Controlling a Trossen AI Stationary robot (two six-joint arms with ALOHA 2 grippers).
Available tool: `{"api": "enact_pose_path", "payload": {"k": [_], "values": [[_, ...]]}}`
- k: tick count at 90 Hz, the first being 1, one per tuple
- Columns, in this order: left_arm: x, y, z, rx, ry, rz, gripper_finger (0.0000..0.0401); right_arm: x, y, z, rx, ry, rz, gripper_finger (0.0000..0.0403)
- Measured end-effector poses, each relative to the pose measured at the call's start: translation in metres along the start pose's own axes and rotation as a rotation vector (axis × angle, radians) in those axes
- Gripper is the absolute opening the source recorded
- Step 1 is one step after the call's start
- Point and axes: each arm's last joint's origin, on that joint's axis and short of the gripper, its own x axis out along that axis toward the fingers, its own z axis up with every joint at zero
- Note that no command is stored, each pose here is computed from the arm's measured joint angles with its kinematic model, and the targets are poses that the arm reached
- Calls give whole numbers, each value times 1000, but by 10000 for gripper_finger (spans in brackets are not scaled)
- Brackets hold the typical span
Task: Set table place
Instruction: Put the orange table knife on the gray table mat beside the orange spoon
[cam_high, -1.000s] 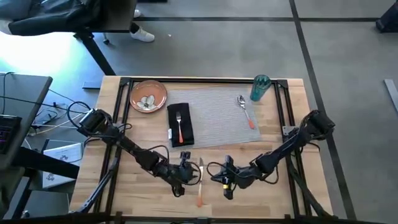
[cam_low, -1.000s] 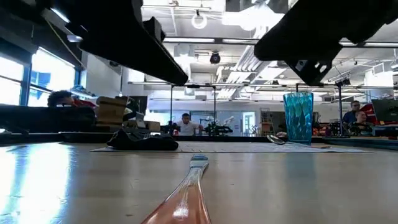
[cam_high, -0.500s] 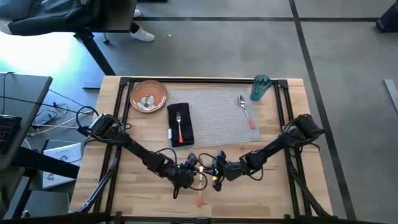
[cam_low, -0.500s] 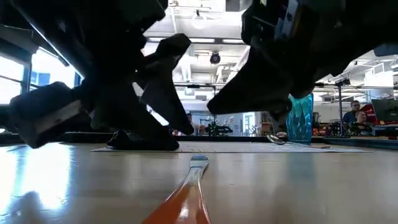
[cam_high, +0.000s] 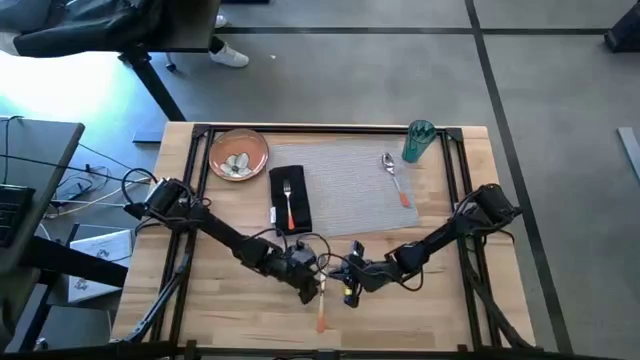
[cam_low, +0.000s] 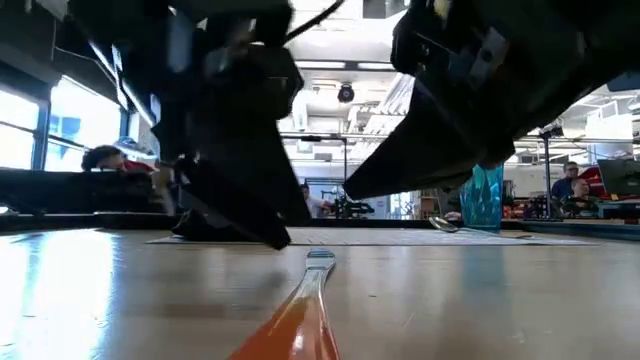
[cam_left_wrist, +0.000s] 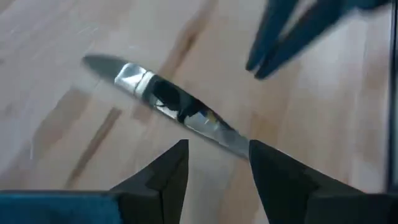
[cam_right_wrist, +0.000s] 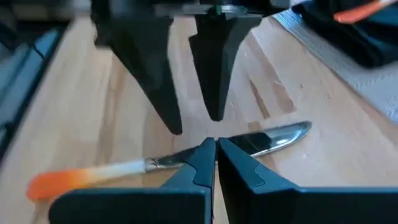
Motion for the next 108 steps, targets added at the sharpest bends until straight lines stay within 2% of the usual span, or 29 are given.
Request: {"api": "enact_pose_path", "payload": {"k": [9,23,40,54,86,108], "values": [[2,4,5,-115,-53,37,148,1,-2,1,-79,-2,-5,0],[6,10,11,-218,-106,67,147,12,-10,-3,-108,-19,-60,0],[6,10,11,-221,-107,72,147,26,-12,-17,-120,-40,-64,0],[6,11,11,-219,-106,78,146,26,-10,-21,-115,-69,-130,0],[8,13,11,-217,-103,95,146,27,-14,-25,-115,-5,-124,0],[9,14,10,-216,-99,98,146,29,-11,-20,-114,-64,-86,0]]}}
